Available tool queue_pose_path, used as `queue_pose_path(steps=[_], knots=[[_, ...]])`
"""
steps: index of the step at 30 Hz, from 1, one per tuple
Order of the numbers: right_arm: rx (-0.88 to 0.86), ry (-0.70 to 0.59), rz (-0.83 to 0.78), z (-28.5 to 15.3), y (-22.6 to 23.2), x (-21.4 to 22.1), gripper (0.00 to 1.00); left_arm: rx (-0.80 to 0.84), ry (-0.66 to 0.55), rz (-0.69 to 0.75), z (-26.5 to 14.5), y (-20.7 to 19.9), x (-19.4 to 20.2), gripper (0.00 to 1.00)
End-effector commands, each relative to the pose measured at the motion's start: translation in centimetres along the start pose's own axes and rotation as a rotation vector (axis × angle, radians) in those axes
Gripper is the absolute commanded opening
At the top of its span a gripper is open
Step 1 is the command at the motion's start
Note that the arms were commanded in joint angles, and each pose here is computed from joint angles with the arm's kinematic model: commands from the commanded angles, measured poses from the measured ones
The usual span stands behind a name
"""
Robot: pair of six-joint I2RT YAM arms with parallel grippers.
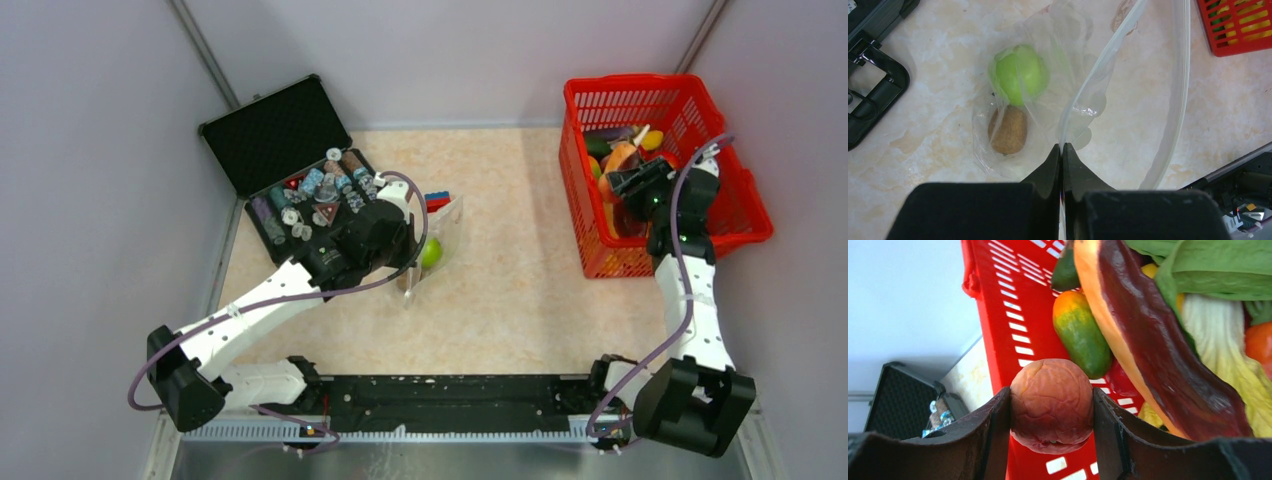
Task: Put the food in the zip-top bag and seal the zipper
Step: Pick up the fake fruit from the bin.
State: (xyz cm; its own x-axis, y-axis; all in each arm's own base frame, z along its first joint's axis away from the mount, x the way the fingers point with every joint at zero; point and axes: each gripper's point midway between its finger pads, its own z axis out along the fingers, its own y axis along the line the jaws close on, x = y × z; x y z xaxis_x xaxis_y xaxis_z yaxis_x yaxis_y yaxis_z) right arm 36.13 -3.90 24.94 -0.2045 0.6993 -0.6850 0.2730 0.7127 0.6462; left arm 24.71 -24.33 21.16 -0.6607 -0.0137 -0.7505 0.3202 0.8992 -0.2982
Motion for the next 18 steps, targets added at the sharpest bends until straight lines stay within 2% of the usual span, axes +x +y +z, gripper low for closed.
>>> queue_pose_path(steps=[1,9,13,18], knots=[[-0.209,-0.033,-0.045,0.0,4.1,-1.7,0.12,0.02,-0.044,-0.015,-0.7,-0.4,-1.3,0.0],[-0.387,-0.085,-0.095,-4.4,8.8,-3.2,0.13,0.017,-0.047,-0.014,-0.5,-0.4,-1.4,0.0],[-0.635,-0.068,-0.148,-8.7,14.1,-3.8,0.13,0.033,-0.048,-0.008,-0.6,-0.9,-1.8,0.0],[-0.906,0.033,-0.243,-13.3,18.7,-2.1,0.14,0.055,-0.069,-0.012,-1.1,-1.5,-2.8,0.0]])
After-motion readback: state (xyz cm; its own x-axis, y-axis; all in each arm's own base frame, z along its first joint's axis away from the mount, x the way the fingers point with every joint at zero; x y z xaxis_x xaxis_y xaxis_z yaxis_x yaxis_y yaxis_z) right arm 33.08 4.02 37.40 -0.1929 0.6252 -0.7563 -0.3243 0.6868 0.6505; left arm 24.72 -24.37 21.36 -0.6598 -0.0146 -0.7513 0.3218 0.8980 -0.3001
